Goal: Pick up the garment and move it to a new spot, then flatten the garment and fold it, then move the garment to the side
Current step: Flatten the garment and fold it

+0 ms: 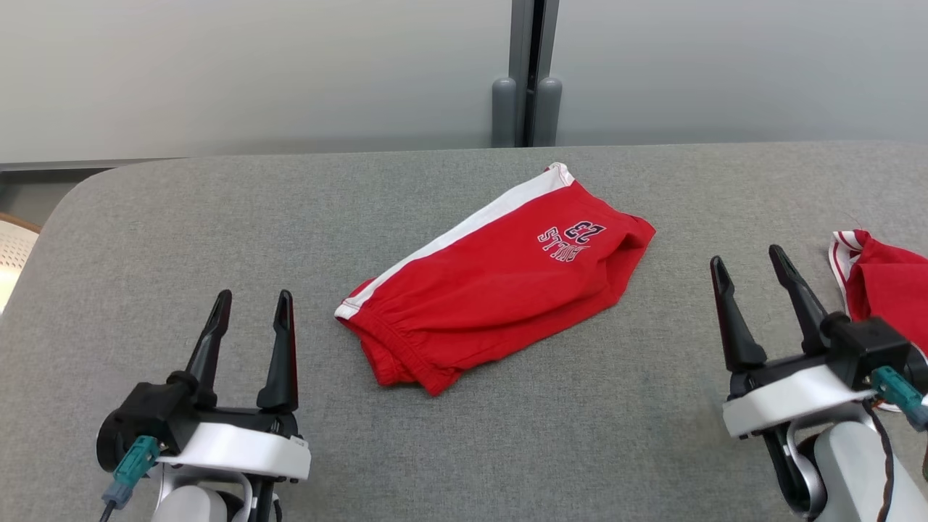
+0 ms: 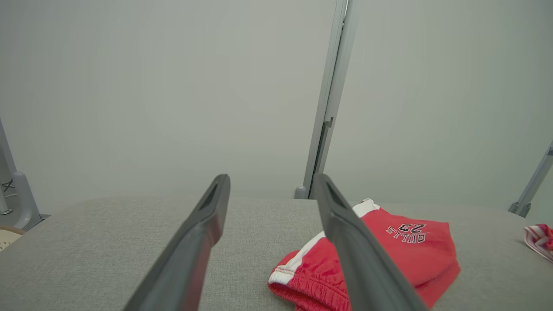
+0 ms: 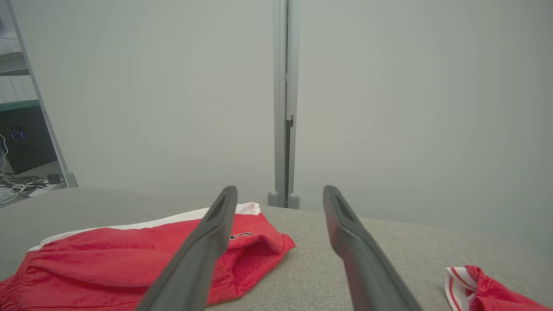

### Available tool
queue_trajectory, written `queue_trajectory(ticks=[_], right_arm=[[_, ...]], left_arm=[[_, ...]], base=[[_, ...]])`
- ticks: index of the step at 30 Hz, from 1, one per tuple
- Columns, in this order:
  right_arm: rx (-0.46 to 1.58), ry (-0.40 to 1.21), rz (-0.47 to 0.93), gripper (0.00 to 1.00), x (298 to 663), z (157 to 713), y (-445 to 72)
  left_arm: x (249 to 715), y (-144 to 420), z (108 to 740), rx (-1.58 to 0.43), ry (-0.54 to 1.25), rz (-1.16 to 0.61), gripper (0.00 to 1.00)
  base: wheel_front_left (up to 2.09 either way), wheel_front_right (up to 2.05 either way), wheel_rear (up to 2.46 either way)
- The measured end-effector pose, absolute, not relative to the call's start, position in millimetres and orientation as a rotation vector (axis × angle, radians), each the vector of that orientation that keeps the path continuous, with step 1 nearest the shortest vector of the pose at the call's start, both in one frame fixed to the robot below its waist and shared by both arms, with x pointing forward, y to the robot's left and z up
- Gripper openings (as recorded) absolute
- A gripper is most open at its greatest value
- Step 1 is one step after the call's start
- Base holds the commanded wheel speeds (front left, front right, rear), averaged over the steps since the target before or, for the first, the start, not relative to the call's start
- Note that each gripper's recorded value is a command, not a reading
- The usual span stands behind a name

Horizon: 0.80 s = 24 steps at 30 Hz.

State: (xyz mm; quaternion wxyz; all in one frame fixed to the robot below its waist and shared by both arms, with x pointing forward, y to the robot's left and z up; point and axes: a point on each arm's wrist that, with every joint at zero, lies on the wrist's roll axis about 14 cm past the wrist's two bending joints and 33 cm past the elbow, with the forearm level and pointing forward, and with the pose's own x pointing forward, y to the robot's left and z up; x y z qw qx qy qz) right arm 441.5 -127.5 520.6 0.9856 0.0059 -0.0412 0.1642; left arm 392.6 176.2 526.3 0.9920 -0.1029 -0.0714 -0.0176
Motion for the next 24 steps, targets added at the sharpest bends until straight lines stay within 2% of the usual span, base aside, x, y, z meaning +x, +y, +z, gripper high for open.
queue_trajectory(ticks=[5, 10, 15, 24], right_arm=[[0.039, -0.064, 0.288, 1.0, 422.3, 508.8, -128.5], [0.048, -0.039, 0.275, 1.0, 423.5, 499.1, -127.3], [0.119, 0.061, 0.249, 1.0, 441.1, 481.7, -123.7], [0.404, 0.28, 0.251, 1.0, 487.7, 453.7, -93.7]], left_arm=[[382.7, 169.7, 517.9, -0.211, -0.117, -0.05, 1.0], [381.8, 171.0, 515.6, -0.207, -0.11, -0.043, 1.0], [386.9, 175.8, 517.9, -0.206, -0.117, -0.03, 1.0], [393.9, 184.8, 500.4, -0.216, -0.067, 0.004, 1.0]], base=[[0.0, 0.0, 0.0], [0.0, 0.0, 0.0], [0.0, 0.0, 0.0], [0.0, 0.0, 0.0]])
